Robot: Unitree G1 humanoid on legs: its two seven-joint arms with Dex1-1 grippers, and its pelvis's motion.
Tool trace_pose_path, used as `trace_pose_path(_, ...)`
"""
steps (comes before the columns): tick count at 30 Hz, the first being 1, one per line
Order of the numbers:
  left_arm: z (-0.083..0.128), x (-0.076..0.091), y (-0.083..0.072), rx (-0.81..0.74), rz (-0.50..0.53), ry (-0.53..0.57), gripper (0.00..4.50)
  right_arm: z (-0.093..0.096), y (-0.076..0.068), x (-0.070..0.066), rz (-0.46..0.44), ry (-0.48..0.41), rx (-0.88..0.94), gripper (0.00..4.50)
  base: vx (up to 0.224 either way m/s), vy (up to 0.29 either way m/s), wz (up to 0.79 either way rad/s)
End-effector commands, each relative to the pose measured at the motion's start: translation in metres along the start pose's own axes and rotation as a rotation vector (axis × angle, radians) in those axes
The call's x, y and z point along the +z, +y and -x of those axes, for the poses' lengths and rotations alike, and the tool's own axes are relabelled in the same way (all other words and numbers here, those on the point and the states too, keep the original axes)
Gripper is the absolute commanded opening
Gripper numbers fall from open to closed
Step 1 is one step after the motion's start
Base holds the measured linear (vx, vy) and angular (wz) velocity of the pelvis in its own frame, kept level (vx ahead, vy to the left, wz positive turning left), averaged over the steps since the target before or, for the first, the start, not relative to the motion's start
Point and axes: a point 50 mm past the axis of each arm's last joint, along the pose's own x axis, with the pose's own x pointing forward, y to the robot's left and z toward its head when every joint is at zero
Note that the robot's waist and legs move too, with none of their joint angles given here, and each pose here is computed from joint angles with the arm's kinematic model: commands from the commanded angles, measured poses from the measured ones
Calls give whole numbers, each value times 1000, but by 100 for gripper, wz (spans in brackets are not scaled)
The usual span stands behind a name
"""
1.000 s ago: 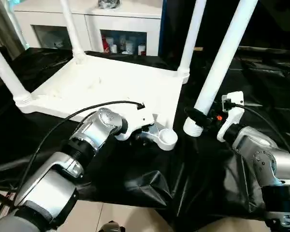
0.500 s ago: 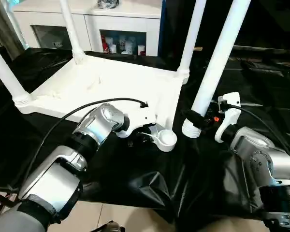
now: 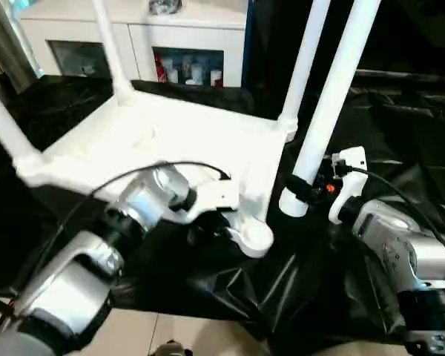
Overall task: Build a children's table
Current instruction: Rotate table base
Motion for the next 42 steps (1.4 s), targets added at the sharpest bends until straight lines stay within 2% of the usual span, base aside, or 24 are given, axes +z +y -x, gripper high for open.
trace_pose_path(1,-2,-7,-2,54,112,-49,20,0,4,9,24,-38,13,191,0,0,0)
trace_pose_path(2,-3,-7,-3,81,161,-68,20,0,4,9,20,-40,12,191,0,0,0)
trace_pose_path(6,-5,-11,-6,123,223,-60,10,0,4,8,15,-40,12,191,0,0,0)
trace_pose_path(14,-9,-12,-4,303,273,-40,1,-1,3,10,3,-42,7,191,0,0,0)
trace_pose_path(20,-6,-7,3,400,251,-84,0,-3,2,9,3,-39,-13,191,0,0,0)
trace_pose_path(28,-7,0,5,468,292,-146,0,-3,-2,5,47,-31,-63,191,0,0,0)
trace_pose_path(30,-8,3,4,468,259,-178,0,-4,-1,5,57,-32,-68,191,0,0,0)
trace_pose_path(31,-8,7,4,471,199,-212,0,-4,-1,4,58,-29,-74,191,0,0,0)
trace_pose_path(32,-8,8,3,454,166,-236,30,-5,-2,3,56,-28,-77,191,0,0,0)
trace_pose_path(34,-7,6,2,432,201,-264,60,-5,-2,3,49,-28,-78,191,0,0,0)
trace_pose_path(36,-6,5,2,422,227,-283,59,-5,0,2,46,-29,-73,191,0,0,0)
trace_pose_path(37,-5,4,2,415,242,-297,87,-6,0,2,45,-30,-70,191,0,0,0)
trace_pose_path(42,1,-8,8,467,241,-267,105,-6,3,1,46,-29,-53,191,0,0,0)
